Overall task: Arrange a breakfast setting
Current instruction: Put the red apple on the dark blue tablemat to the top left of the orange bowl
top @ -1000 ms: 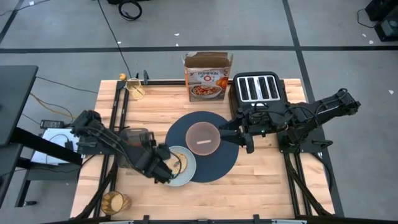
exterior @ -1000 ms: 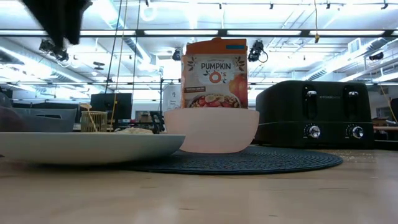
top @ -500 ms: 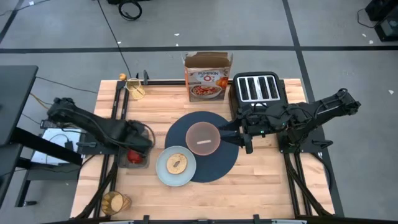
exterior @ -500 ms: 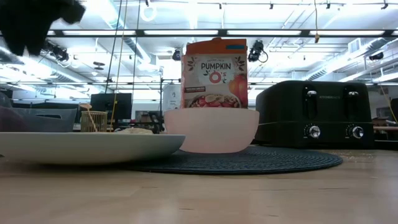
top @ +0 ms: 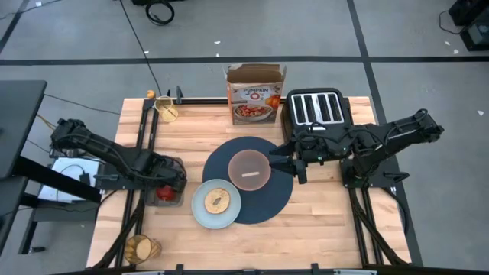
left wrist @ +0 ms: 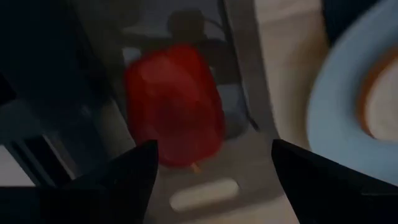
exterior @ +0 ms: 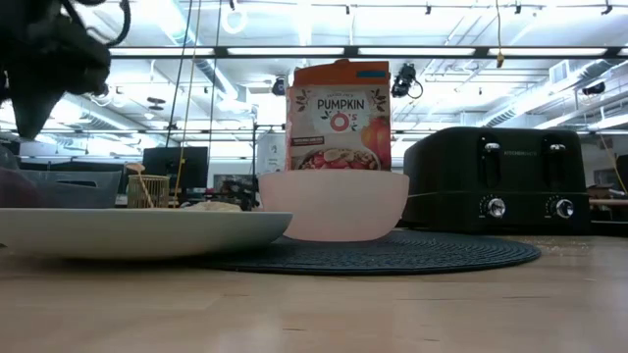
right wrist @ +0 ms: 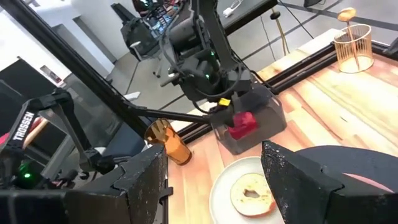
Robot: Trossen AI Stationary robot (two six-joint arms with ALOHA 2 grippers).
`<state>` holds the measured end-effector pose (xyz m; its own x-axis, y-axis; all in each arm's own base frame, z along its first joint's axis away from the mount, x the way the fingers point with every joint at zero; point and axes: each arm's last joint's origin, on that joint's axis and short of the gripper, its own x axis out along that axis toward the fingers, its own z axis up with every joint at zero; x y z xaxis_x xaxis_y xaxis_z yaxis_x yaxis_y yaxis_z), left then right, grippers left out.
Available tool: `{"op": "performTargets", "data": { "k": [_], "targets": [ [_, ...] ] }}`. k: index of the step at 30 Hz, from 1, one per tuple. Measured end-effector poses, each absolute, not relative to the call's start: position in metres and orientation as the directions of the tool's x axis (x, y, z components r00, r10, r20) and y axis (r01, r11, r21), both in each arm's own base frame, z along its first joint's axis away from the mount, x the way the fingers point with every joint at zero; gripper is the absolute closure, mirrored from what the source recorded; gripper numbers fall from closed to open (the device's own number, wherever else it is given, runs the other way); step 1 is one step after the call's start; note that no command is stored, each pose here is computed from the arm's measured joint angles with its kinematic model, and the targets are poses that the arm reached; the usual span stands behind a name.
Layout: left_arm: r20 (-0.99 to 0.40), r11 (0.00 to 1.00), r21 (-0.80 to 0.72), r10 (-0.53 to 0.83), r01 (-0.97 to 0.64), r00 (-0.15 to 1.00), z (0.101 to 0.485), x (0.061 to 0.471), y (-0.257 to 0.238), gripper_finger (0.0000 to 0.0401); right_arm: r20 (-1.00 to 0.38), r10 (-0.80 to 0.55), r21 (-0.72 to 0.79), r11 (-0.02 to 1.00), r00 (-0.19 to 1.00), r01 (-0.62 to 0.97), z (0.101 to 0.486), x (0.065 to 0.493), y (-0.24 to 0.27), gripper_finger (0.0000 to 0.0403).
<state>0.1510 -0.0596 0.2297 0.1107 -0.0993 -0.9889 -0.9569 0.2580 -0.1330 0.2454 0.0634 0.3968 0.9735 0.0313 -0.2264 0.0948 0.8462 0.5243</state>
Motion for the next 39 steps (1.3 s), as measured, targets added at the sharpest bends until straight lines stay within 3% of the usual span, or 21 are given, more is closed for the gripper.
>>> {"op": "performTargets", "data": {
  "k": [5, 10, 20, 26, 39],
  "targets": [
    [-0.981, 0.223, -0.169, -0.134, -0.96, 0.141, 0.242, 0.15, -0.073, 0.0084, -0.242, 0.024, 0.519, 0.848, 0.97, 0.108, 0.395, 0.246, 0.061, 0.0134],
    [-0.981, 0.159, -0.127, -0.168, -0.979, 0.1, 0.237, 0.142, -0.085, 0.0097, -0.245, 0.025, 0.501, 0.859, 0.969, 0.104, 0.395, 0.246, 0.061, 0.0134],
    [-0.996, 0.007, -0.059, -0.063, -0.998, 0.059, 0.212, 0.14, -0.072, 0.0109, -0.245, 0.008, 0.475, 0.873, 0.97, 0.113, 0.395, 0.247, 0.056, 0.0134],
    [-0.993, -0.003, -0.095, -0.067, -0.995, 0.095, 0.212, 0.145, -0.067, 0.0084, -0.252, -0.002, 0.473, 0.872, 0.968, 0.124, 0.394, 0.247, 0.053, 0.0134],
    [-1.0, -0.023, -0.007, -0.018, -1.0, 0.008, 0.207, 0.143, -0.066, 0.0082, -0.279, -0.002, 0.463, 0.876, 0.96, 0.136, 0.392, 0.246, 0.053, 0.0134]
  ]
}}
